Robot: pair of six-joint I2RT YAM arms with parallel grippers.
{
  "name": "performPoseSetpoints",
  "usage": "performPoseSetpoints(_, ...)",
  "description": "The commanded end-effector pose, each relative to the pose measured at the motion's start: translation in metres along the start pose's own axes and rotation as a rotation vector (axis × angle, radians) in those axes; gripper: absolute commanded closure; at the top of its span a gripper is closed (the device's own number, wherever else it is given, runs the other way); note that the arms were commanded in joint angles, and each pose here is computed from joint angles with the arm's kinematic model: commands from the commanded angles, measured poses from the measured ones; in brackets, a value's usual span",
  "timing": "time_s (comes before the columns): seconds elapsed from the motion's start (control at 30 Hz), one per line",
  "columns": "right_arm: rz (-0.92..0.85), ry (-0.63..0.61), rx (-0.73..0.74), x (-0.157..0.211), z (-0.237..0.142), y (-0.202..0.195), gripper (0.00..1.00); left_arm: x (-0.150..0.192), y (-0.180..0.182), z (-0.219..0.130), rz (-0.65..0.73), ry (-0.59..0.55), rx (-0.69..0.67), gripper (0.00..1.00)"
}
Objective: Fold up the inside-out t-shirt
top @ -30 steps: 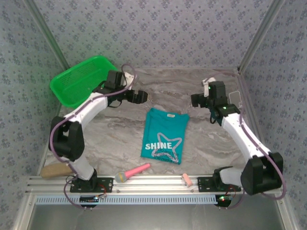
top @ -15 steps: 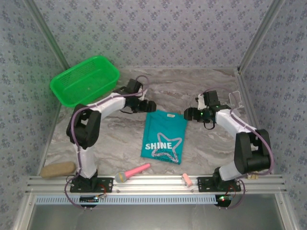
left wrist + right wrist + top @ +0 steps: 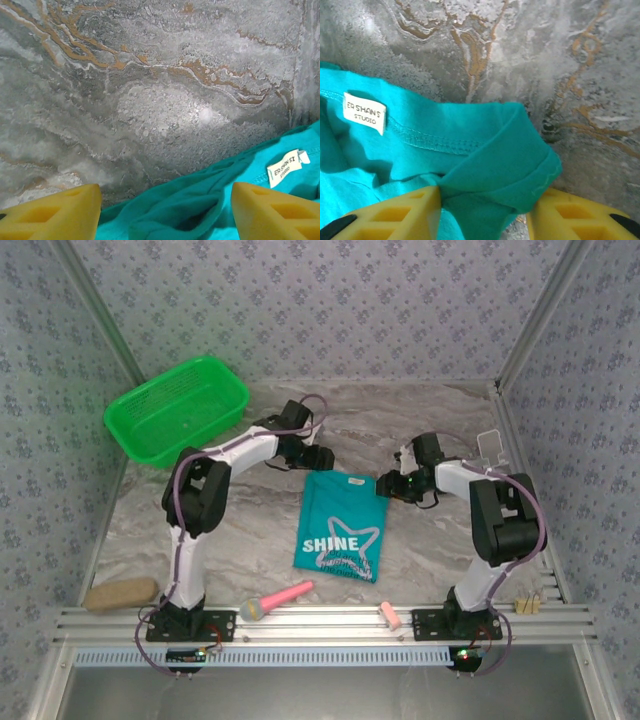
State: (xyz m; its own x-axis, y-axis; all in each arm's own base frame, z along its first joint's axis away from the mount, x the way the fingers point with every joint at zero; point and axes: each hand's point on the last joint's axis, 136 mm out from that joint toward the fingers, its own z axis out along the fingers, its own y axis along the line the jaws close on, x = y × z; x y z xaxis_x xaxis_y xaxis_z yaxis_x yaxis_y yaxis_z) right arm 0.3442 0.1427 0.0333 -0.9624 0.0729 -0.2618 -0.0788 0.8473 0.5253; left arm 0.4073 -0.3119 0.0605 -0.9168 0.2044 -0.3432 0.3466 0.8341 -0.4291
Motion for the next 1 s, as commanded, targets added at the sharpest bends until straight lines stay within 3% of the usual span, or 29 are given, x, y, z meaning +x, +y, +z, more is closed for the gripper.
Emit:
performPoseSetpoints(0.0, -0.019, -0.021, -0.050, -0.012, -0.001, 0.009, 0.55, 0.007, -0.003, 0.011, 0.042, 0.051, 0.013, 0.34)
performPoseSetpoints(0.2, -0.032, -0.038, -0.036, -0.016, -0.002, 0.005, 0.58, 0.004, -0.018, 0.020, 0.113, 0.058, 0.077, 0.41)
performPoseSetpoints(0.27, -0.044, -0.052, -0.037, -0.019, -0.003, 0.005, 0.60, 0.003, -0.021, 0.019, 0.139, 0.057, 0.087, 0.55)
performPoseSetpoints(0.4, -0.083, -0.062, -0.108, -0.023, -0.003, 0.019, 0.92, 0.003, -0.032, 0.009, 0.161, 0.081, 0.131, 0.87)
performPoseSetpoints(0.47, -0.100, -0.060, -0.120, -0.021, -0.003, 0.024, 0.93, 0.001, -0.039, -0.002, 0.156, 0.092, 0.145, 0.97)
performPoseSetpoints(0.6, -0.137, -0.065, -0.143, -0.012, -0.010, 0.039, 0.93, 0.004, -0.044, -0.021, 0.129, 0.091, 0.143, 0.99)
performPoseSetpoints(0.7, -0.182, -0.066, -0.163, -0.005, -0.022, 0.058, 0.93, 0.023, -0.039, -0.035, 0.083, 0.149, 0.112, 0.99)
performPoseSetpoints(0.87, -0.264, -0.093, -0.263, 0.002, -0.043, 0.095, 0.93, 0.040, -0.039, -0.064, -0.017, 0.153, 0.136, 1.00)
performPoseSetpoints(0.97, -0.248, -0.094, -0.243, -0.004, -0.035, 0.089, 0.91, 0.035, -0.021, -0.070, -0.124, 0.132, 0.138, 1.00)
